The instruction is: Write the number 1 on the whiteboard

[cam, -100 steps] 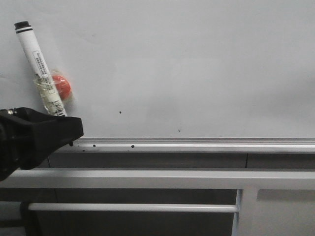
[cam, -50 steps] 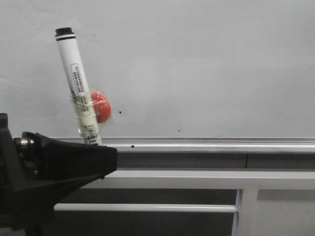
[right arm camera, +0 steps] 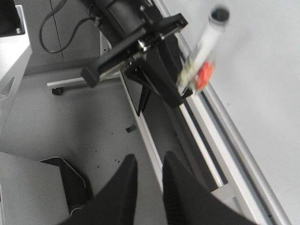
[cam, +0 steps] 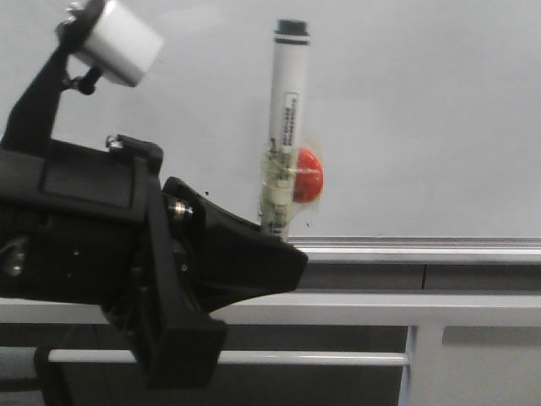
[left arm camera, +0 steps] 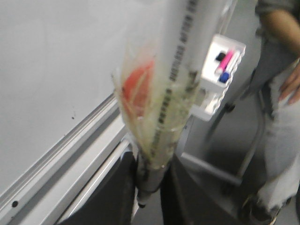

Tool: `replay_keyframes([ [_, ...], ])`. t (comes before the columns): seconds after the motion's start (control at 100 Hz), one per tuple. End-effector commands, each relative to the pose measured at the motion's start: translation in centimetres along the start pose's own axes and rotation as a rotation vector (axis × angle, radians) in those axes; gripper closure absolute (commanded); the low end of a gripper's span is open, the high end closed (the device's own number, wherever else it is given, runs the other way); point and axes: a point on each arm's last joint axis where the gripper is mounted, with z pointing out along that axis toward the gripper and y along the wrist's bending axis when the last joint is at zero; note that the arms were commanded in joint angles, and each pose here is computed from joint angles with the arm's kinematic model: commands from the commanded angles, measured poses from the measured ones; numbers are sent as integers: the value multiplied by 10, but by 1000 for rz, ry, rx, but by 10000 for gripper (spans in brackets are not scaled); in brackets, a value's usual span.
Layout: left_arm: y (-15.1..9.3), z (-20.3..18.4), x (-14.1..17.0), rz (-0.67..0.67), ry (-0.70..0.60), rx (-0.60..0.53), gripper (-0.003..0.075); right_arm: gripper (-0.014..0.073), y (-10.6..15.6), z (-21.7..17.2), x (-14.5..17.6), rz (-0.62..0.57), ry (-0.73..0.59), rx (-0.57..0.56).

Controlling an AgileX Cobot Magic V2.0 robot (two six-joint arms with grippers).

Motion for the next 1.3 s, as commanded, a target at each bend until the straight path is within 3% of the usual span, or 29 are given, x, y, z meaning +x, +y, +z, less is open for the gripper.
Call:
replay_keyframes([
  [0.0, -4, -6, -26, 100, 43, -41, 741, 392, -6, -4, -15, -7, -78, 44],
  [0.12, -7, -18, -39, 190, 158, -125, 741, 222, -8, 3, -16, 0, -63, 39],
  [0.19, -14, -23, -45, 255, 177, -130, 741, 180, -10, 11, -18, 4, -53, 39],
  [0.5, -40, -40, -49, 534, 297, -155, 741, 178, -21, 42, -42, 12, -35, 24],
  [0.79, -43, -40, -50, 538, 286, -142, 741, 178, -21, 61, -62, 22, -31, -26],
  [1.29, -44, -39, -62, 536, 251, -148, 741, 181, -19, 77, -62, 27, -9, -47],
])
